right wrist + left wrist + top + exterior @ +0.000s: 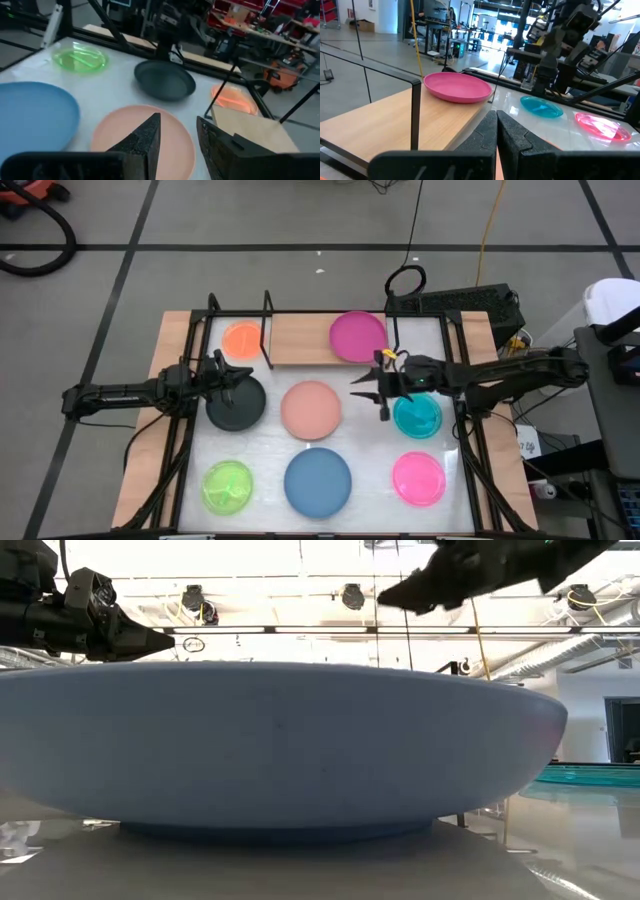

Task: Place and stack plates onto a shelf
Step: Stack the black plate on the pink plate

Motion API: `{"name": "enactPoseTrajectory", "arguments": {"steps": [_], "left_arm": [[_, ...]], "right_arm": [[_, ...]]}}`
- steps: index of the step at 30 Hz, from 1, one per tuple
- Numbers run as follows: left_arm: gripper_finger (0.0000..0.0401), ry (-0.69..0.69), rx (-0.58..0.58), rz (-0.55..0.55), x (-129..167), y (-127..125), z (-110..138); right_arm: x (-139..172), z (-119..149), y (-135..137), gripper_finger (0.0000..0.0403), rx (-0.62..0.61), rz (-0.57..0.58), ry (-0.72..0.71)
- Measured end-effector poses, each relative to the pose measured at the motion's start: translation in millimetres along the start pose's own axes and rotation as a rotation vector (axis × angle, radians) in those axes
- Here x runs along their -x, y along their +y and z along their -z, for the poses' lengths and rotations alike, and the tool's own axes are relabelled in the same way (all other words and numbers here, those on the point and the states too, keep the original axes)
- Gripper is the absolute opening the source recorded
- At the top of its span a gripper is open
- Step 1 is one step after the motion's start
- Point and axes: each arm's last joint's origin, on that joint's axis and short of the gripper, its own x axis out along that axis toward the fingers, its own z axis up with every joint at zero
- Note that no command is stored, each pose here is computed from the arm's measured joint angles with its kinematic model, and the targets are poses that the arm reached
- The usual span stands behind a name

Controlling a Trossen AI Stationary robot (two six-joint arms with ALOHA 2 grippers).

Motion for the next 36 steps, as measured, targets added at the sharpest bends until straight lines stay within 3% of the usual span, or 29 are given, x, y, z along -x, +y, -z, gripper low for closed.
{"name": "enactPoseTrajectory", "arguments": {"steps": [6, 12, 16, 22, 29, 36], "left_arm": [[0.0004, 0.0, 0.0, 0.0, 0.0, 0.0, 0.0], [0.0004, 0.0, 0.0, 0.0, 0.0, 0.0, 0.0], [0.0004, 0.0, 0.0, 0.0, 0.0, 0.0, 0.0], [0.0004, 0.001, 0.0, 0.0, 0.0, 0.0, 0.1], [0.0004, -0.011, -0.029, 0.001, 0.0, -0.2, -1.0], [0.0004, -0.044, 0.071, 0.009, 0.1, -0.8, -4.3]], "right_arm": [[11.1, 0.4, 9.0, 0.0112, -0.076, -0.048, 0.06], [9.9, 24.7, 20.4, 0.0112, -0.1, -0.068, 0.055], [12.5, 33.7, 24.7, 0.0112, -0.105, -0.056, -0.051], [17.5, 21.9, 22.1, 0.0112, -0.091, -0.016, -0.267], [17.1, 15.8, 20.4, 0.0112, -0.031, -0.002, -0.288], [14.5, 9.9, 18.7, 0.0112, -0.013, 0.016, -0.342]]}}
